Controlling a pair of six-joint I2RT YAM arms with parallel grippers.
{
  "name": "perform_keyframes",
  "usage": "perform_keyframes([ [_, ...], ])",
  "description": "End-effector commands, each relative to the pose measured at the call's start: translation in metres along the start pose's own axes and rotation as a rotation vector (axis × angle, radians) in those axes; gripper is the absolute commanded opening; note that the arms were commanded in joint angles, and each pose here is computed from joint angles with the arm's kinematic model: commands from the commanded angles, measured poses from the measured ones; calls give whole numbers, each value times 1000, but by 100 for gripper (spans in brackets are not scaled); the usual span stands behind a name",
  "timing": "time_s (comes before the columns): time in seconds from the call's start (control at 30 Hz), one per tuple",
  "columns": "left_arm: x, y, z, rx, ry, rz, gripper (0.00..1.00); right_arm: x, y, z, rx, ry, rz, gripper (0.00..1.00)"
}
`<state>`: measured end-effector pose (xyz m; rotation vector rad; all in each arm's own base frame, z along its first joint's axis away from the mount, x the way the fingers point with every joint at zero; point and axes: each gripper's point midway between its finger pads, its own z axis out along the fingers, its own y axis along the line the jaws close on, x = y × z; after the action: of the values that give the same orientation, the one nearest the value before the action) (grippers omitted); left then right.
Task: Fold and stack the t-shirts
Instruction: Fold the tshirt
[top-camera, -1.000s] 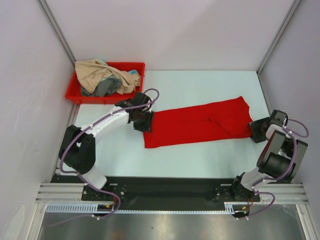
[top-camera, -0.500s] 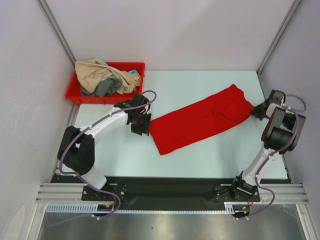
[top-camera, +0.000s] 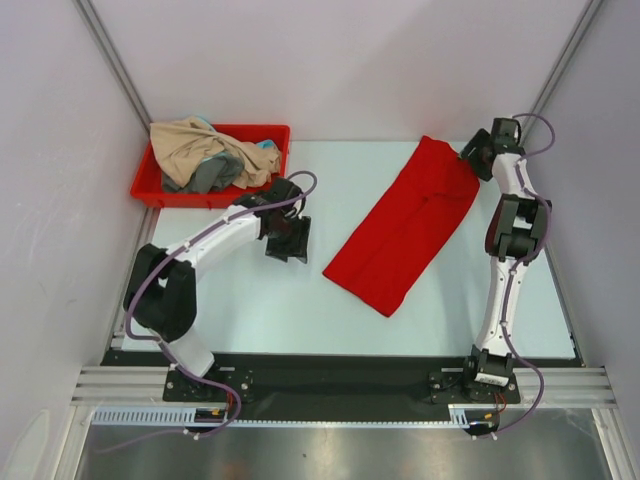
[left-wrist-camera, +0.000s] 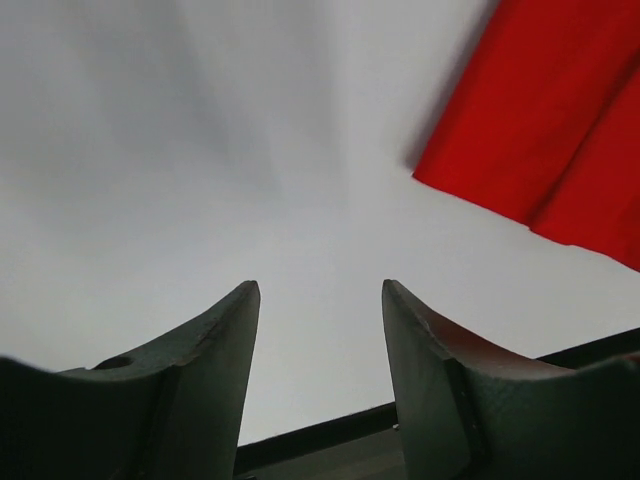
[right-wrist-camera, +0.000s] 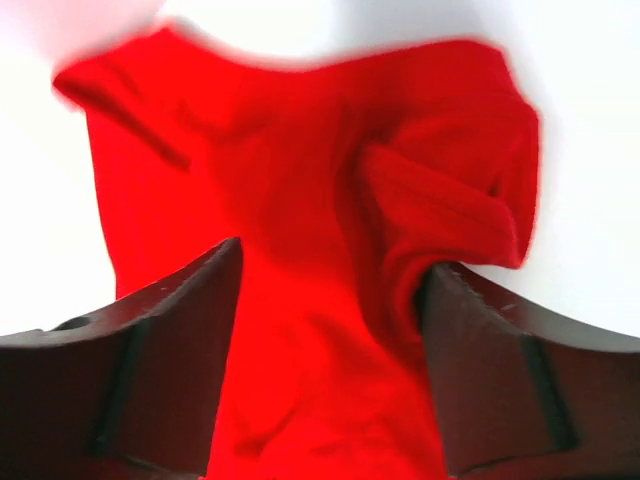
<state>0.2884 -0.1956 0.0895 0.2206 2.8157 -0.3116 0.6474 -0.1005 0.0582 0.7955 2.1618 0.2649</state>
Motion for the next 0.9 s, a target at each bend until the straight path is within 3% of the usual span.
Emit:
perform_keyframes([
  [0.0, -25, -23, 3, 113, -43, 42, 59, -16, 10, -51, 51, 25, -25, 74],
  [0.13, -36, -38, 26, 184, -31, 89, 60, 3, -6, -108, 141, 134, -25, 85],
  [0.43, -59, -55, 65, 255, -12, 137, 61, 107, -31, -233, 133, 317, -28, 90],
  [0.67, -42, -73, 83, 326, 45, 136, 58, 187, -33, -295, 42, 446, 32, 89],
  [0.77, -29, -70, 93, 303, 85, 129, 55, 225, -19, -315, -84, 535, 87, 86],
  [0.87, -22, -65, 101, 282, 108, 110, 45, 263, -15, -327, -139, 604, 113, 80],
])
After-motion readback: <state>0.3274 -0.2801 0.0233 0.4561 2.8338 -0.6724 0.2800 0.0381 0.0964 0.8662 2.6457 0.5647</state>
